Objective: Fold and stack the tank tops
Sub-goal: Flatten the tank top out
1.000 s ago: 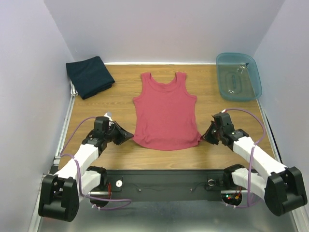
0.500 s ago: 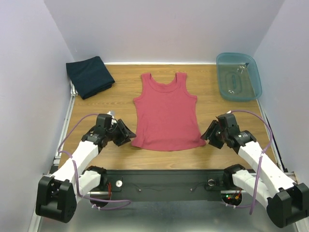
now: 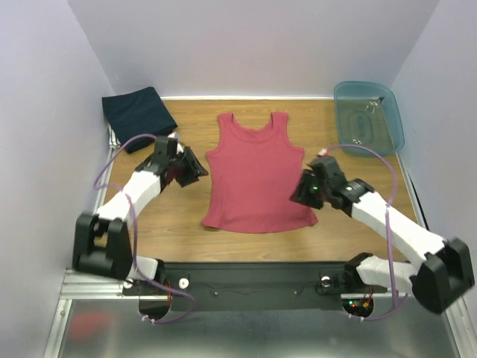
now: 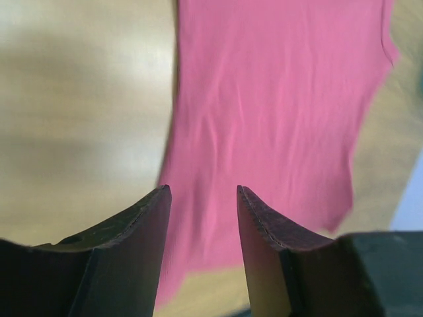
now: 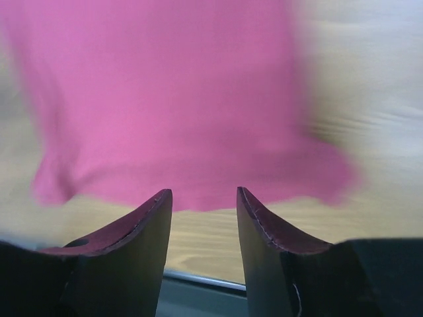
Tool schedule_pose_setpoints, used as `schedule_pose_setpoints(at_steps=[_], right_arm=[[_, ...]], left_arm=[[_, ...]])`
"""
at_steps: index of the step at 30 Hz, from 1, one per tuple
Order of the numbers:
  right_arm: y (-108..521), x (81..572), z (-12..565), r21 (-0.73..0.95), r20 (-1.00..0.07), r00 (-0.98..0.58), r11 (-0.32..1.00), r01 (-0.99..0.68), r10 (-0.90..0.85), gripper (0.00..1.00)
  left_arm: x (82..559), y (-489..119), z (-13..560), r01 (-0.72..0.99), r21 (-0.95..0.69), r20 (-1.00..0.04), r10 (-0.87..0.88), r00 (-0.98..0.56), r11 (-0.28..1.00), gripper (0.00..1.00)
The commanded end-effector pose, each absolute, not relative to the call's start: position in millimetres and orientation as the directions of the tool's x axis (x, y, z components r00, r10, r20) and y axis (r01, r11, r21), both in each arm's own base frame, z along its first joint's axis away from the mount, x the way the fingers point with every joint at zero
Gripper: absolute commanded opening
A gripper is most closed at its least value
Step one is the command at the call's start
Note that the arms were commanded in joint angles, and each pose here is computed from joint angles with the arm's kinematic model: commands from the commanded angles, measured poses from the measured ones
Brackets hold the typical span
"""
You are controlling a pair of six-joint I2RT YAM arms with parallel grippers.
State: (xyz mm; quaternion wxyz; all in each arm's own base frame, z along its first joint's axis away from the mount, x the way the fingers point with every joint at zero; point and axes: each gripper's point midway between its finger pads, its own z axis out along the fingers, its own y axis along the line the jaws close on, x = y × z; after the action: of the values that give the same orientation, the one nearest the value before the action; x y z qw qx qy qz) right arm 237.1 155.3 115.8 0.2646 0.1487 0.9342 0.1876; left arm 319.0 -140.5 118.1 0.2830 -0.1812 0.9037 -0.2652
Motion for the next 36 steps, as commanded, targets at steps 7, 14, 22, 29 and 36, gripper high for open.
schedule_pose_setpoints(at_steps=[7,14,22,29,36], right_arm=[[333,257,159,0.406,-0.619,-0.779,0.891,-0.205,0.102,0.48],[387,253,158,0.373,-0.646,-0.763,0.875,-0.308,0.007,0.48],[465,230,139,0.304,-0.680,-0.719,0.836,-0.456,-0.145,0.48],[482,218,96,0.168,-0.699,-0.673,0.860,-0.481,-0.240,0.49],[488,215,101,0.054,-0.768,-0.580,0.874,-0.483,-0.273,0.49]], left_arm=[[449,-142,83,-0.150,-0.458,-0.511,-0.397,-0.763,0.876,0.50],[478,-139,60,-0.156,-0.393,-0.516,-0.358,-0.779,0.906,0.50],[496,-137,58,-0.146,-0.377,-0.536,-0.344,-0.771,0.915,0.00],[503,-136,64,-0.136,-0.381,-0.548,-0.342,-0.764,0.915,0.00],[505,-140,61,-0.127,-0.396,-0.542,-0.343,-0.767,0.910,0.00]])
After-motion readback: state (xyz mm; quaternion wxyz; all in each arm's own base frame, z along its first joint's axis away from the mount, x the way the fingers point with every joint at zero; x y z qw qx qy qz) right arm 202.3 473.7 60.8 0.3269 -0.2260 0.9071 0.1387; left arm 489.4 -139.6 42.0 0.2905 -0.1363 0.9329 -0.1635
